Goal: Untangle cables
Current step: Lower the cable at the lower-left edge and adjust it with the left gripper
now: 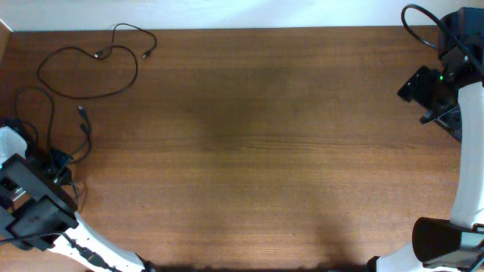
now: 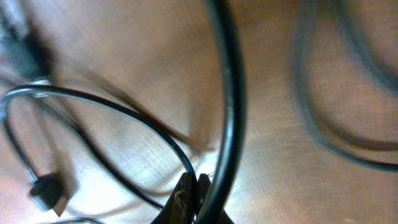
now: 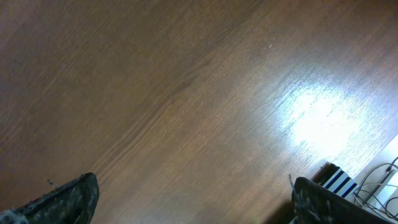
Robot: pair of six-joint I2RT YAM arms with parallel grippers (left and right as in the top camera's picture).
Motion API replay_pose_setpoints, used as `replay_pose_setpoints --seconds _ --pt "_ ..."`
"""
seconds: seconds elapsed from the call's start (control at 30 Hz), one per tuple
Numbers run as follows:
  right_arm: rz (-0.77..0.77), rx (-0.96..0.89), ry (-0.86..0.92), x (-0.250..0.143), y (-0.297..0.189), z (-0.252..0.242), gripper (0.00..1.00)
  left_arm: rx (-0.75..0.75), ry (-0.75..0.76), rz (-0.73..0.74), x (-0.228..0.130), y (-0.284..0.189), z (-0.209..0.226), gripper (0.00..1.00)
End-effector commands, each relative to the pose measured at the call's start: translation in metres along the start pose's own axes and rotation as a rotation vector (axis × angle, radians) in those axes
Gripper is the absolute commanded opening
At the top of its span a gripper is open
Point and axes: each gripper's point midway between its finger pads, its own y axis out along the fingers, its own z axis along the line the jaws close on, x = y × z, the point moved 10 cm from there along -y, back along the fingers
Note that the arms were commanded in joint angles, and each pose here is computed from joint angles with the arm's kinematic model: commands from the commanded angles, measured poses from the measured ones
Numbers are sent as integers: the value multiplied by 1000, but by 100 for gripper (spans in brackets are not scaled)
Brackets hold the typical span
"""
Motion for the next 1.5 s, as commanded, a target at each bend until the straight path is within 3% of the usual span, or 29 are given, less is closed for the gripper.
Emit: replay_pose_setpoints --seconds 0.0,0.07,0.1,0.13,0.17,0.33,0.43,0.5,0.6,0.7,0.93,0.97,1.03,1.07,1.2,1.37,1.47 --pt "3 -5 6 1 1 -1 98 181 -121 -57 5 -3 14 0" --pt "3 -5 6 1 1 -1 98 195 -129 -66 7 -3 18 6" --pt "3 -5 6 1 1 -1 98 195 -133 -66 8 -3 20 15" --pt "3 -5 6 1 1 -1 98 193 -140 -69 9 -4 22 32" --pt "3 -5 6 1 1 -1 98 190 -143 -74 11 -5 24 99" --pt "3 -5 6 1 1 -1 98 157 -44 -166 32 -44 21 99" --pt "3 -5 6 1 1 -1 98 9 -43 -191 38 -79 11 98" --pt "3 -5 6 1 1 -1 98 -9 -41 -183 37 -84 10 97" --pt "3 -5 6 1 1 -1 98 35 -41 -145 32 -77 14 94" --pt "3 -5 6 1 1 -1 98 197 -39 -77 19 -53 27 89" --pt "3 -5 6 1 1 -1 98 234 -33 10 0 -4 31 85" --pt "3 -5 6 1 1 -1 98 231 -34 2 1 -1 31 86" --pt "3 -5 6 1 1 -1 98 220 -39 -32 5 3 29 100" --pt "3 -5 6 1 1 -1 98 212 -43 -49 7 5 28 100" --pt "3 -5 6 1 1 -1 98 87 -38 -70 13 7 18 80" --pt "3 -5 6 1 1 -1 98 52 -40 -79 17 10 14 74" --pt "3 -5 6 1 1 -1 98 4 -40 -99 21 10 10 46"
